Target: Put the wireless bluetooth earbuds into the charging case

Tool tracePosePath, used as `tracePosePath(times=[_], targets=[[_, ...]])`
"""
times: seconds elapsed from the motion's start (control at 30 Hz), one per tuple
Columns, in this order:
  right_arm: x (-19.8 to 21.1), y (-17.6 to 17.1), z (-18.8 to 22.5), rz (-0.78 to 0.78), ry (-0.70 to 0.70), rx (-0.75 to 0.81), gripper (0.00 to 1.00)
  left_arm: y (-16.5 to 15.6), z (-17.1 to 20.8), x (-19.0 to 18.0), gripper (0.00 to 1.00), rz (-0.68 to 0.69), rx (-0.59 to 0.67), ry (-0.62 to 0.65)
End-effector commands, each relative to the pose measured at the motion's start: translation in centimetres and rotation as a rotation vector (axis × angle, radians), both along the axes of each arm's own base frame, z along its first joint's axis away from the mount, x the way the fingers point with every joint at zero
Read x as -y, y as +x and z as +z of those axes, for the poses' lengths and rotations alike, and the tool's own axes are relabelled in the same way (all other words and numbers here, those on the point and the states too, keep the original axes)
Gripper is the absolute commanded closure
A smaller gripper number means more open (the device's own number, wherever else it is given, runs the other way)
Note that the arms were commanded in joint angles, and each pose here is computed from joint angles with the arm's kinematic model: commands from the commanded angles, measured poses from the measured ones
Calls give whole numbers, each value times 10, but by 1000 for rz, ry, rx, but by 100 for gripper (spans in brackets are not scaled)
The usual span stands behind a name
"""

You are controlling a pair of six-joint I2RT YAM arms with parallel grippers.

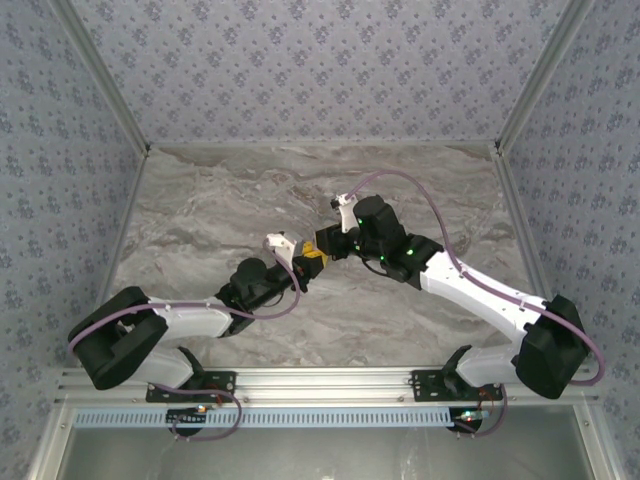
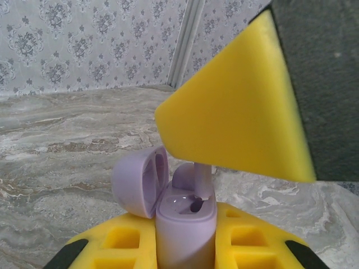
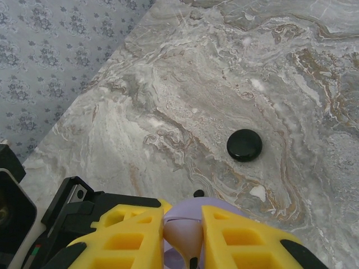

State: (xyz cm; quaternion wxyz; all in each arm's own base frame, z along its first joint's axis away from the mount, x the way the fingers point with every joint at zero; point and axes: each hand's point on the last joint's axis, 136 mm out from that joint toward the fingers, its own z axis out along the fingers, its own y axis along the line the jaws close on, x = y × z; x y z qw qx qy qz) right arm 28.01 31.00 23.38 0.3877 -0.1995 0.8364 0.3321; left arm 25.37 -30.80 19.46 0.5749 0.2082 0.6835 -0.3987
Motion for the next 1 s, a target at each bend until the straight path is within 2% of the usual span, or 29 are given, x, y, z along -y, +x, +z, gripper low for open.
tracePosePath(times=[0.0,0.53,0.97], targets=[[-4,4,10,0,6,37,78,0,26,7,84,-16,30,-71],[-8,-6,-6,60,-37,-6,78,2,28,4,84,1,23,-73],[-1,4,-2,-23,-31,19,79,1,27,6,84,-10,20,-66]])
